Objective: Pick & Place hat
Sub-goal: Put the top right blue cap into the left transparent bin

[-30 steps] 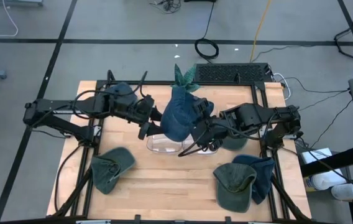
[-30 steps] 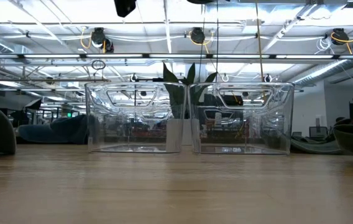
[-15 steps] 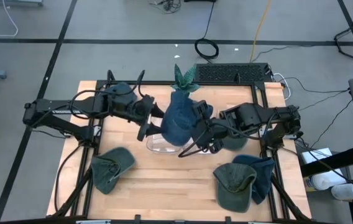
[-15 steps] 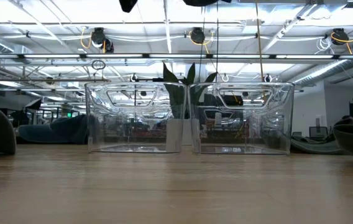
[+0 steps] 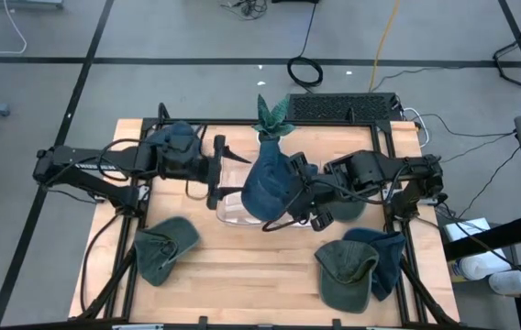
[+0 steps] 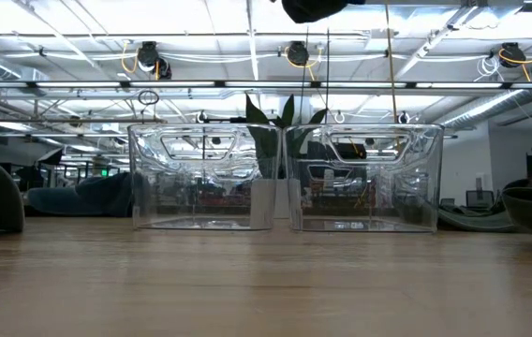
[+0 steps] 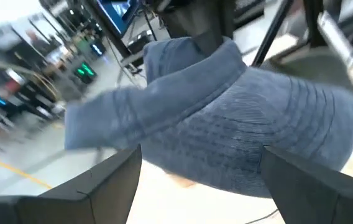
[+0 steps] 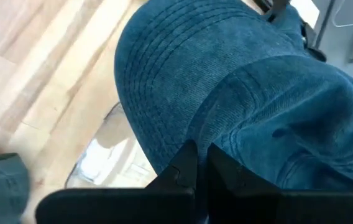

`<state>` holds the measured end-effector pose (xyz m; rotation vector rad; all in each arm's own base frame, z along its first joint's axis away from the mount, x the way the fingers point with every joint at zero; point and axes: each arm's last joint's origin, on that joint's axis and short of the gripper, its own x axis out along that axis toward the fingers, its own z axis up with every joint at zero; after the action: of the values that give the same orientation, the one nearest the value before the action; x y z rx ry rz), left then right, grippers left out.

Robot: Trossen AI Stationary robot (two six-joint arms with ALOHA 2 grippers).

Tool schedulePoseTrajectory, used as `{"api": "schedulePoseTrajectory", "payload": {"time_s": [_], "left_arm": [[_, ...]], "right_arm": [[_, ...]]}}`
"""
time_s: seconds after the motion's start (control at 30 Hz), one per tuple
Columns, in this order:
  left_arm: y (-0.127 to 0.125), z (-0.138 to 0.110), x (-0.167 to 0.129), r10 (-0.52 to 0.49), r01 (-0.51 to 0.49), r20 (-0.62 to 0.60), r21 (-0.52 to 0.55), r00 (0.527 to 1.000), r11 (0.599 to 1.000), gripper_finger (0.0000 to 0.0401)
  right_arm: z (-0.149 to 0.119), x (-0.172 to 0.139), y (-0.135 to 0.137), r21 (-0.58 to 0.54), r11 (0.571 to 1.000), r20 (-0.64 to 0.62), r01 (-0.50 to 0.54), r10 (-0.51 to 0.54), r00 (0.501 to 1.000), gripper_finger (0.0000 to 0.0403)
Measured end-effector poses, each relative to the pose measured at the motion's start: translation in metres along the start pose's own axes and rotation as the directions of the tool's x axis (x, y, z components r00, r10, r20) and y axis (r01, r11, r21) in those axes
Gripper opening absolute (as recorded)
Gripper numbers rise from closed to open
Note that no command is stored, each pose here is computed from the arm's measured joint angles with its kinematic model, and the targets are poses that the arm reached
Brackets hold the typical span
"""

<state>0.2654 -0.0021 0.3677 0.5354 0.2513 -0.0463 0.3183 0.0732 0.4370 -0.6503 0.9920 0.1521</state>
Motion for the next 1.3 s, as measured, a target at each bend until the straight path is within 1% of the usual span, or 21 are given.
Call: {"api": "schedulePoseTrajectory", "payload": {"time_s": [0.1,0.23,0.3,0.4,0.53,0.7,0.87,1.03,1.17,1.23,1.3], "left_arm": [[-0.008,0.004,0.000,0.063,-0.057,-0.044,0.133,0.997,0.990,0.0324],[-0.021,0.010,0.000,0.140,-0.107,-0.088,0.303,0.986,0.947,0.0324],[-0.026,0.013,0.000,0.160,-0.117,-0.092,0.361,0.983,0.925,0.0324],[-0.032,0.014,0.002,0.159,-0.106,-0.098,0.404,0.982,0.908,0.0324],[-0.034,0.015,0.001,0.152,-0.097,-0.096,0.427,0.984,0.899,0.0324],[-0.035,0.014,0.002,0.135,-0.082,-0.099,0.414,0.986,0.907,0.0324],[-0.040,0.007,0.001,0.070,-0.001,-0.162,0.390,0.984,0.921,0.0324],[-0.043,-0.001,0.009,0.051,0.025,-0.219,0.332,0.974,0.943,0.0324],[-0.043,0.002,0.014,0.051,0.020,-0.212,0.319,0.976,0.948,0.0324],[-0.045,-0.001,0.018,0.024,0.053,-0.253,0.293,0.967,0.955,0.0324],[-0.045,0.001,0.024,0.003,0.068,-0.256,0.269,0.967,0.961,0.0324]], "right_arm": [[-0.001,0.002,-0.004,0.014,0.999,0.011,-0.030,0.030,0.999,0.0000],[-0.004,0.004,-0.010,0.036,0.996,0.029,-0.080,0.079,0.996,0.0000],[-0.005,0.005,-0.014,0.045,0.994,0.047,-0.104,0.102,0.994,0.0000],[-0.005,0.009,-0.017,0.023,0.992,0.070,-0.125,0.123,0.990,0.0000],[-0.004,0.020,-0.017,-0.011,0.990,0.083,-0.139,0.140,0.987,0.0000],[-0.008,0.044,-0.017,-0.034,0.989,0.042,-0.146,0.147,0.988,0.0000],[-0.011,0.066,-0.017,-0.068,0.987,0.020,-0.143,0.144,0.989,0.0000],[-0.009,0.070,-0.021,-0.087,0.990,0.059,-0.115,0.121,0.991,0.0000],[-0.006,0.070,-0.022,-0.104,0.988,0.103,-0.112,0.123,0.987,0.0000],[-0.004,0.070,-0.023,-0.103,0.989,0.115,-0.104,0.116,0.987,0.0000],[-0.005,0.070,-0.023,-0.103,0.989,0.111,-0.107,0.119,0.987,0.0000]]}}
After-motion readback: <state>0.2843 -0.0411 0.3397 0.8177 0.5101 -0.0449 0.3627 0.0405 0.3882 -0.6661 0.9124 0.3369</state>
